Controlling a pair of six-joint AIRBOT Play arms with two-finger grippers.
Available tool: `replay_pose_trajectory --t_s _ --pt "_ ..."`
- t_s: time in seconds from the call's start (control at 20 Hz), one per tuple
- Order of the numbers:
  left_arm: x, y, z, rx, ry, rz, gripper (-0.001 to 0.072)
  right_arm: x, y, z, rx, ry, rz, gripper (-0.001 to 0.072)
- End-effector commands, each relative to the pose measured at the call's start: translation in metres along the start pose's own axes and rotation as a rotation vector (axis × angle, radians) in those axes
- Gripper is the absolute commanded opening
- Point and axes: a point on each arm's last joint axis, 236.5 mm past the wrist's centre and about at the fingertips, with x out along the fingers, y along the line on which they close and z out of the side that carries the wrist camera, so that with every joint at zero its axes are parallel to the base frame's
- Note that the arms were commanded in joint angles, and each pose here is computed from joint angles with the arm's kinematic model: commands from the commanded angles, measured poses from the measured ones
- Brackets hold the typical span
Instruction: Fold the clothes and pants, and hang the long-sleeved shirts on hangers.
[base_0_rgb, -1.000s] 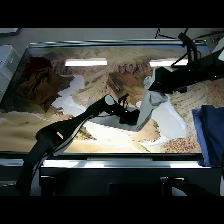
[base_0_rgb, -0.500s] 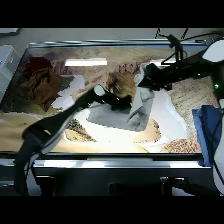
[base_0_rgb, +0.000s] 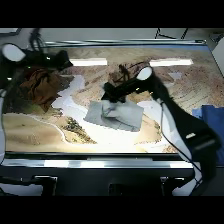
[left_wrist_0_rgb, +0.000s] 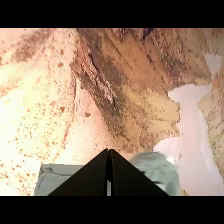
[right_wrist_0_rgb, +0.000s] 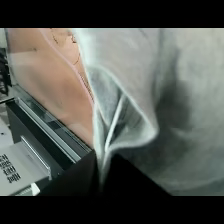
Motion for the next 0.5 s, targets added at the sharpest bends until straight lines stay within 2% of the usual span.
replay_pose_trajectory --t_s 0.0,0.05,0.2,0.3,0.45 --pt "-0.068 -0.006 0.030 0.065 -0.133 0.021 0.0022 0.086 -0.007 0.000 0.142 -0.009 0.064 0.0505" --pt "-0.074 -0.011 0.031 0.073 -0.142 0.016 0.0022 0.095 -0.012 0.001 0.162 -0.016 0.066 0.0698" --pt "-0.077 -0.013 0.026 0.100 -0.125 0.018 0.0022 0.069 -0.017 0.022 0.178 -0.067 0.072 0.0703" --pt "-0.077 -0.011 0.023 0.125 -0.110 0.023 0.0022 0.007 -0.028 0.044 0.132 -0.116 0.038 0.0700" --pt "-0.077 -0.010 0.021 0.143 -0.103 0.028 0.0022 -0.108 -0.096 0.044 0.110 -0.121 -0.198 0.0697"
